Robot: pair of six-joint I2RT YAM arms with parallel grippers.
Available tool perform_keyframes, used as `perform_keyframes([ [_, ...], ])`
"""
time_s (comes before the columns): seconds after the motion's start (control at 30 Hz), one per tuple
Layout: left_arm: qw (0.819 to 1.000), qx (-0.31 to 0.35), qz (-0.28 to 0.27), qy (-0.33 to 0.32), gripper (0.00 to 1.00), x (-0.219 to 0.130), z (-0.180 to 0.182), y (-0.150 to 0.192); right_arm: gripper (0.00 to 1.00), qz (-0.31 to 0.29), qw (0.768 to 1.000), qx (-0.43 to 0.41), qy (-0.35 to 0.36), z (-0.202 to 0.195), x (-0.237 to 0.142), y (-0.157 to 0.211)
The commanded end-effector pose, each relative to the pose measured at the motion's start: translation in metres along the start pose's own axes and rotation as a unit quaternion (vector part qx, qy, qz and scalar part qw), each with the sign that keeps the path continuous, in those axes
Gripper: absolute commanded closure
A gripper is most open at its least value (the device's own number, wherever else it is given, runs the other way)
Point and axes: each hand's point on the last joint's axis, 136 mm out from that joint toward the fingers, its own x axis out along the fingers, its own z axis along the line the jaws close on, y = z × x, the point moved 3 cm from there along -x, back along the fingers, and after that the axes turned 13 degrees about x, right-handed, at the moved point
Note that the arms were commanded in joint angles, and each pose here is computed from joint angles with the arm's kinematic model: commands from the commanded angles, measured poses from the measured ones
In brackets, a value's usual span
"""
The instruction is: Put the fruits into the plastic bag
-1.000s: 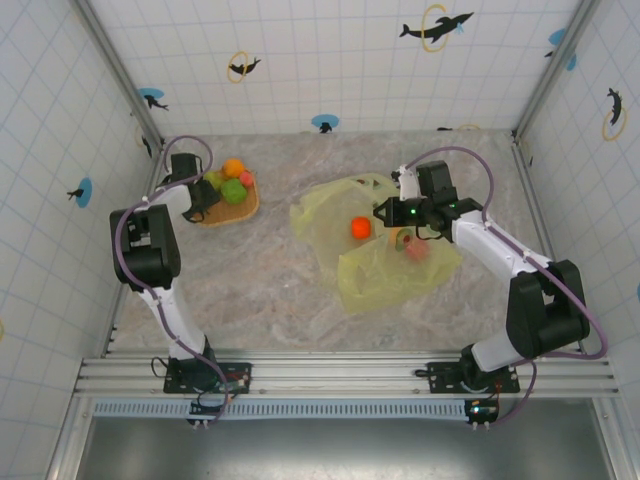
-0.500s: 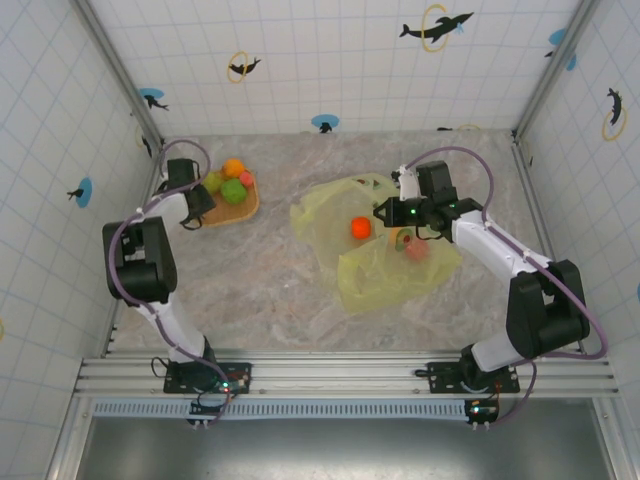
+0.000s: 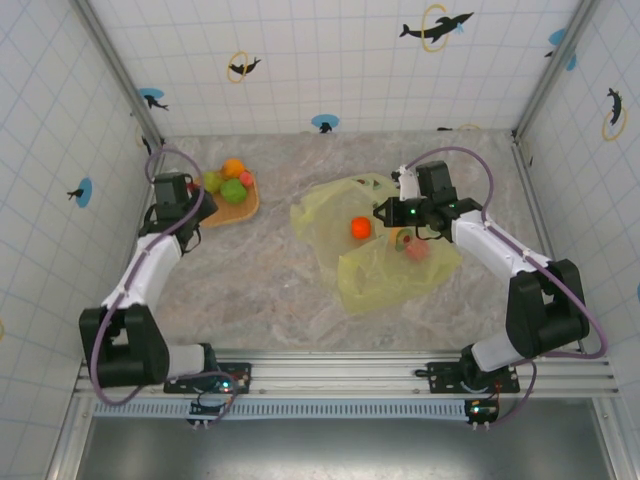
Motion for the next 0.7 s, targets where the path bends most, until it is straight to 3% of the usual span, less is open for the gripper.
perform_keyframes([
  [0.0,0.998,0.024,-0.015,0.061,0.44,-0.028,-0.038,0.004,1.0,-0.002,1.0,0.003,-0.005,0.001,0.005,-0.002],
  [0.23,0.975,0.09,-0.032,0.2,0.46,-0.091,-0.119,0.031,1.0,-0.008,1.0,0.014,0.004,-0.003,0.005,-0.002],
  [0.53,0.902,0.16,-0.045,0.398,0.47,-0.174,-0.217,0.074,1.0,-0.011,1.0,0.022,0.019,-0.008,0.005,-0.001],
  [0.67,0.879,0.217,-0.016,0.425,0.47,-0.182,-0.254,0.106,1.0,-0.013,0.999,0.022,0.025,-0.008,0.001,-0.001],
])
